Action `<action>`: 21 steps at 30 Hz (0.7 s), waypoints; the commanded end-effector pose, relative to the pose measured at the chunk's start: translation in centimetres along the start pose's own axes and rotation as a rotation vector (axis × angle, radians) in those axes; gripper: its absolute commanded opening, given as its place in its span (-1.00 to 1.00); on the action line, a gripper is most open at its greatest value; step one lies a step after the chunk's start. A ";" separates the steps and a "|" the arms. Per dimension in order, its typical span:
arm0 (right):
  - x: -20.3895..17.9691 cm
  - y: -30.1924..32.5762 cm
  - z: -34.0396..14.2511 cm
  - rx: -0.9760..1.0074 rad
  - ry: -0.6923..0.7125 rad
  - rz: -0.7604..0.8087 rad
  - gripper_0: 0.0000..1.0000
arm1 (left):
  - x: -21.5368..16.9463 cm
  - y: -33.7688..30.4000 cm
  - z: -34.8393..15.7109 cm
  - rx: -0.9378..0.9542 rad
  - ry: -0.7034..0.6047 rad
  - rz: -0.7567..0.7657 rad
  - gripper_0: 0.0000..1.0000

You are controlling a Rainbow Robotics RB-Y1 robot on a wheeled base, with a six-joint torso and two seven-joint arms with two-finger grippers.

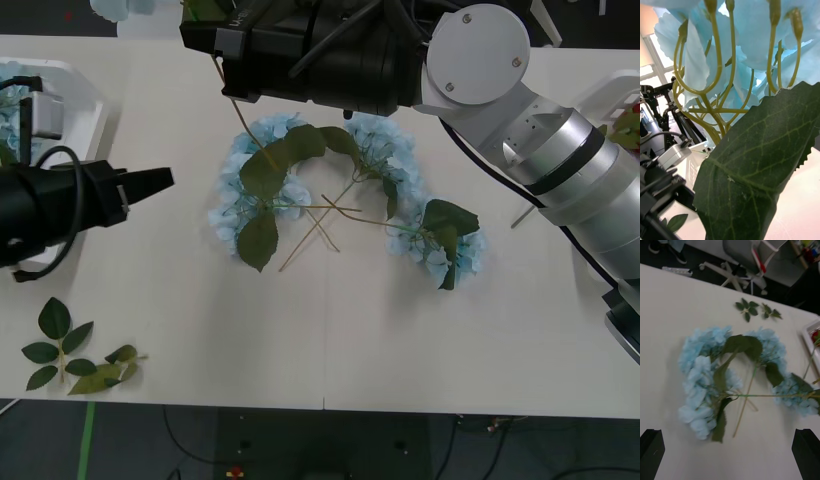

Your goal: Place the red flowers into the right box and the blue flowers into the left box. If a person shows an open palm, hand one flower to the person first, then continue sorting.

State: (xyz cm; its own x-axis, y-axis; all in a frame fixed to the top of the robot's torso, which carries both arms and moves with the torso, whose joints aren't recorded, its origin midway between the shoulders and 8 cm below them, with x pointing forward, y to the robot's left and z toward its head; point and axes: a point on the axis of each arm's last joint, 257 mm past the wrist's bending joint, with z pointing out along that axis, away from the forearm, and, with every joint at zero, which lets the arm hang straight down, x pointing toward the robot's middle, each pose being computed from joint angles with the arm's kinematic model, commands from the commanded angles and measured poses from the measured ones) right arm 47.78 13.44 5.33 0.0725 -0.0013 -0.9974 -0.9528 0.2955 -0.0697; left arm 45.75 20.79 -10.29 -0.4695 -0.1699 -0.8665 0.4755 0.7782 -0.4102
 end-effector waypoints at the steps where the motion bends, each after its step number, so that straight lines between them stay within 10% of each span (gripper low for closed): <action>1: -2.7 3.3 1.7 -0.061 -0.039 -0.014 -1.00 | 2.4 -7.6 2.9 0.175 -0.079 -0.042 1.00; 21: -2.3 2.7 1.7 -0.046 -0.028 0.013 -1.00 | -2.0 -11.6 9.1 0.215 -0.295 0.021 1.00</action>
State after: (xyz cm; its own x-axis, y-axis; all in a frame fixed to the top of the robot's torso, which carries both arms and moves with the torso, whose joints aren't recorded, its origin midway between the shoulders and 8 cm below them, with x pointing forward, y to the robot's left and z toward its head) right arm 47.94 13.48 4.88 0.0512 -0.0082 -0.9987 -0.9517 0.3027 -0.0513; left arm 46.44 6.75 -9.37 -0.3614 -0.3696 -0.8560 0.6002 0.6104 -0.5169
